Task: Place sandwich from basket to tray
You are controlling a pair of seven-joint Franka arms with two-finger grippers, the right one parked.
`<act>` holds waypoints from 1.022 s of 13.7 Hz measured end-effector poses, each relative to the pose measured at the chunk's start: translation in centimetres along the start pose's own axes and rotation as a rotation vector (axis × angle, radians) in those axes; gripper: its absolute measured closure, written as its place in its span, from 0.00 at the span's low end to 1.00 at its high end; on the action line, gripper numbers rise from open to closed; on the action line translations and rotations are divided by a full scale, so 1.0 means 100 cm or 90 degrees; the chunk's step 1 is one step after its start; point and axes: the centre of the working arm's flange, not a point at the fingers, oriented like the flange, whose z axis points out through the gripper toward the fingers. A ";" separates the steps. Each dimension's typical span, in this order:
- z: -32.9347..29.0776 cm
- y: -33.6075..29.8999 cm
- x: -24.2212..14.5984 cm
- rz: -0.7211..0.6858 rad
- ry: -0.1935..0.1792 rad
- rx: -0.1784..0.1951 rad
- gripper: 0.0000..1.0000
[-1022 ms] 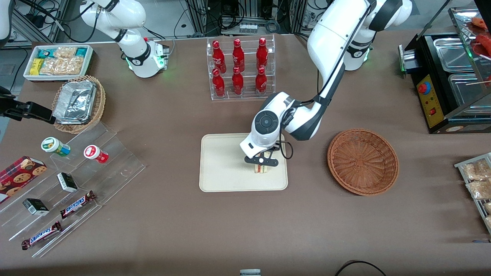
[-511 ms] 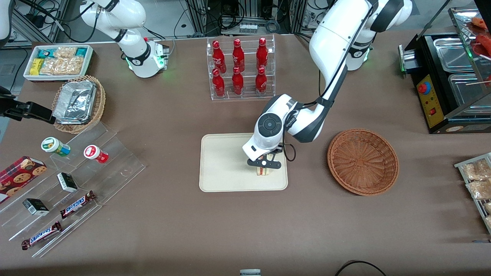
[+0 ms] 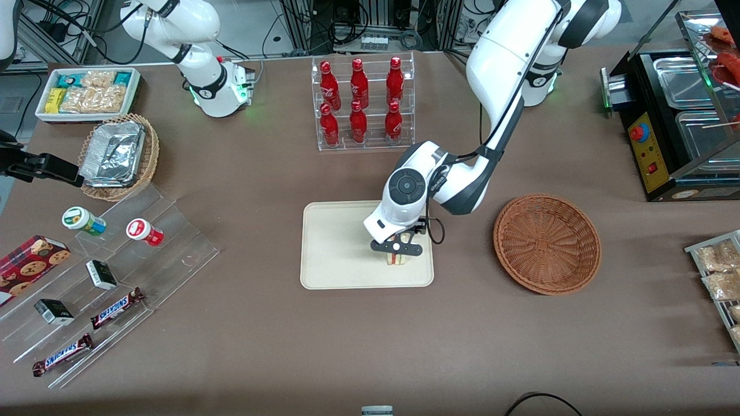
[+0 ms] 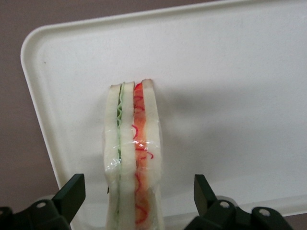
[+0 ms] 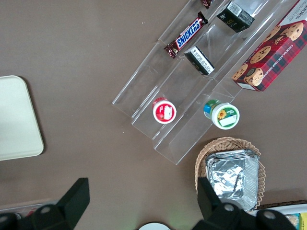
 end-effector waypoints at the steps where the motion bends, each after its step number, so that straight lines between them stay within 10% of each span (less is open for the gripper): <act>1: -0.009 0.001 0.001 0.000 0.006 -0.003 0.00; 14: -0.193 -0.178 0.051 -0.171 0.059 0.025 0.00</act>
